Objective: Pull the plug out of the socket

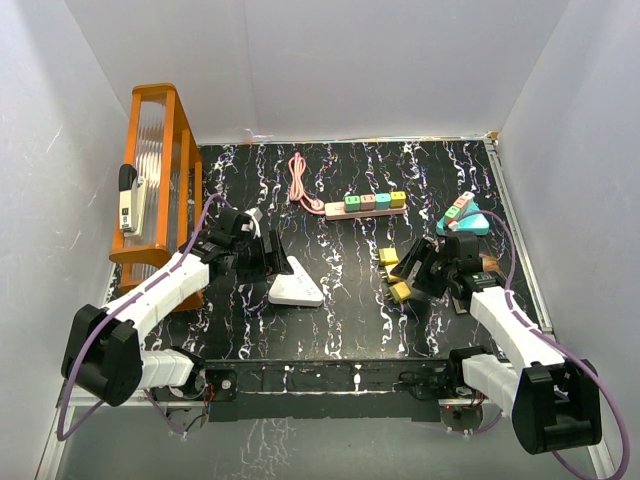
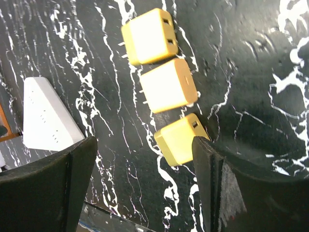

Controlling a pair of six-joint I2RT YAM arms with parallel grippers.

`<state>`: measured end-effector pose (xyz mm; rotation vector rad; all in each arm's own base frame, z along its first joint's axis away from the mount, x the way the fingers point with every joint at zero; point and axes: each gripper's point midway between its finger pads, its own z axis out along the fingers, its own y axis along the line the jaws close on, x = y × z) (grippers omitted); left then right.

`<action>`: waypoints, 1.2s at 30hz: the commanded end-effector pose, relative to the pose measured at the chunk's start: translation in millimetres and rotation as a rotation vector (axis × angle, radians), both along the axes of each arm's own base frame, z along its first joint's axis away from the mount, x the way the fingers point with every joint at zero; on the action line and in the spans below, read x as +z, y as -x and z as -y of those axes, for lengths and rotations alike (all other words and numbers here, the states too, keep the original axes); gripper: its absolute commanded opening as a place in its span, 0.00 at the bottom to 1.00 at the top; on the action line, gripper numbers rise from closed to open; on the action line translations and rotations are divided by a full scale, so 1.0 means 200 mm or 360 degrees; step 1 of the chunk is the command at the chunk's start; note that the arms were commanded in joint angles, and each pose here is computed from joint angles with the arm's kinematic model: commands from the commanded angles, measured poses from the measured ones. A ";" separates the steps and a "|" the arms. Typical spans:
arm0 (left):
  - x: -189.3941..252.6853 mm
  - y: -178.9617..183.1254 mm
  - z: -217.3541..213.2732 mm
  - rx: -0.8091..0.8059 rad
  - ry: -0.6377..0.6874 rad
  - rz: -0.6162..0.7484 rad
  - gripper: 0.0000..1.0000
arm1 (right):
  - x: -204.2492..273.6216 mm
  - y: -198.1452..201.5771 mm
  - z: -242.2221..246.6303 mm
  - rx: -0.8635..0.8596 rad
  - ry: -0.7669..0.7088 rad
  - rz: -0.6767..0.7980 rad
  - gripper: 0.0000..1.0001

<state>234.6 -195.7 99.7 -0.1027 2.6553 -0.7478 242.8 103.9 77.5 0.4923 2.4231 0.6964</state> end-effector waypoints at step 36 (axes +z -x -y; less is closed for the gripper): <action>0.98 -0.01 0.13 -0.0316 0.0480 0.0902 0.96 | -0.06 -0.11 -1.48 0.1042 -0.0184 0.0334 0.49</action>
